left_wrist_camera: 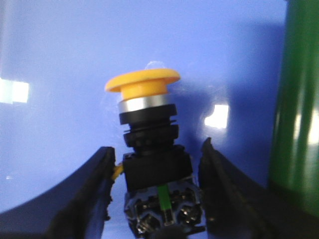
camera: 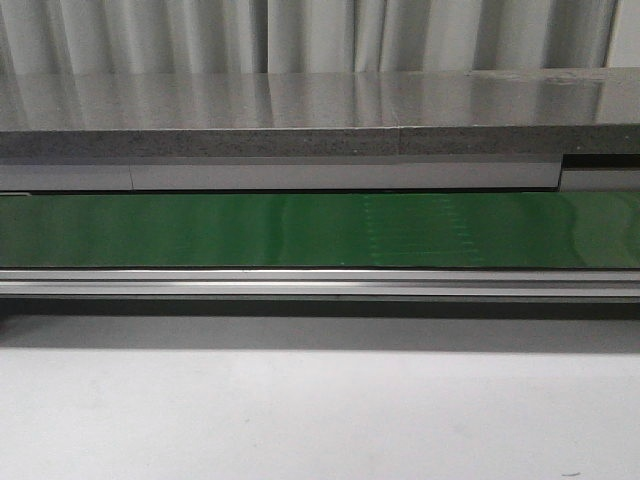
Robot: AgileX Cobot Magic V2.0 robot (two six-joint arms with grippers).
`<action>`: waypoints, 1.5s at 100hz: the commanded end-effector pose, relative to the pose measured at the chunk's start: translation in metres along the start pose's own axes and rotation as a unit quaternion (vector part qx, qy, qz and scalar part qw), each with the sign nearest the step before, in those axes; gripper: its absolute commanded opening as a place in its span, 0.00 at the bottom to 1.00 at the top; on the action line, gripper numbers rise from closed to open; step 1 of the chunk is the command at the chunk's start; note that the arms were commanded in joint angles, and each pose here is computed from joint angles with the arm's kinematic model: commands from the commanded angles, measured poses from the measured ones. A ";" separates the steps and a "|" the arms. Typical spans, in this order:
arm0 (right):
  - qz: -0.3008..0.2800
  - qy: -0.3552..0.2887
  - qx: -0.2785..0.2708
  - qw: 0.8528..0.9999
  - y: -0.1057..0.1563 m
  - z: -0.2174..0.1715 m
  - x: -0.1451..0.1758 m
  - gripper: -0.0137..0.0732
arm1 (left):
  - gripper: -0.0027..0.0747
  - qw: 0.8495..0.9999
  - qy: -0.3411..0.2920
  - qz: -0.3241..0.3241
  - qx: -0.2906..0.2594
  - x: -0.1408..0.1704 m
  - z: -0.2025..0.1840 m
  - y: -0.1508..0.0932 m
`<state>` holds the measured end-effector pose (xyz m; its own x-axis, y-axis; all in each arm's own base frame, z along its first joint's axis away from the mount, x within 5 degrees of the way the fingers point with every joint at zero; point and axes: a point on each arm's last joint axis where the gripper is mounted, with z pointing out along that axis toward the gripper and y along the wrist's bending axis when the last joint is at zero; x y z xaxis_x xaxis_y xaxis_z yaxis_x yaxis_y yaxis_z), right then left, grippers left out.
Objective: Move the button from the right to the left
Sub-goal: 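Lower the held button into the blue tray and open the left gripper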
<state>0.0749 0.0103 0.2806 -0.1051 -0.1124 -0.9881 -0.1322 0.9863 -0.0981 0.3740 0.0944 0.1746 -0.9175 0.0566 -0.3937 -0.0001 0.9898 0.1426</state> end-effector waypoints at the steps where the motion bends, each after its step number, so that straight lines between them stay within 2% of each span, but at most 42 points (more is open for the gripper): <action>1: 0.000 -0.049 0.016 0.999 -0.004 -0.002 -0.016 0.08 | 0.51 0.998 -0.058 -0.007 -0.014 -0.016 -0.022 0.006; 13: 0.000 -0.049 0.016 0.999 -0.004 -0.002 -0.016 0.08 | 0.60 0.998 -0.061 -0.007 -0.015 -0.017 -0.022 0.007; 44: 0.000 -0.049 0.016 0.999 -0.004 -0.002 -0.016 0.08 | 0.60 0.998 -0.064 0.007 -0.024 -0.017 -0.026 0.008; 77: 0.000 -0.049 0.016 0.999 -0.004 -0.002 -0.016 0.08 | 0.60 0.988 -0.150 0.008 -0.044 -0.028 -0.088 0.008; 97: 0.000 -0.049 0.016 0.999 -0.004 -0.002 -0.016 0.08 | 0.60 0.977 -0.213 -0.015 -0.011 -0.032 -0.136 -0.013; 120: 0.000 -0.049 0.016 0.999 -0.004 -0.002 -0.016 0.08 | 0.60 0.964 -0.263 0.025 0.021 -0.026 -0.180 -0.052; 133: 0.000 -0.049 0.016 0.999 -0.004 -0.002 -0.016 0.08 | 0.60 0.955 -0.290 0.050 0.039 -0.015 -0.205 -0.072; 150: 0.000 -0.049 0.016 0.999 -0.004 -0.002 -0.016 0.08 | 0.60 0.945 -0.315 0.061 0.064 0.009 -0.229 -0.087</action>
<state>0.0749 0.0103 0.2806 -0.1051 -0.1124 -0.9881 -0.1322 0.9863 -0.0981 0.2933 -0.0132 0.3386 -0.6025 0.2171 -0.7681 0.1727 0.9750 0.1401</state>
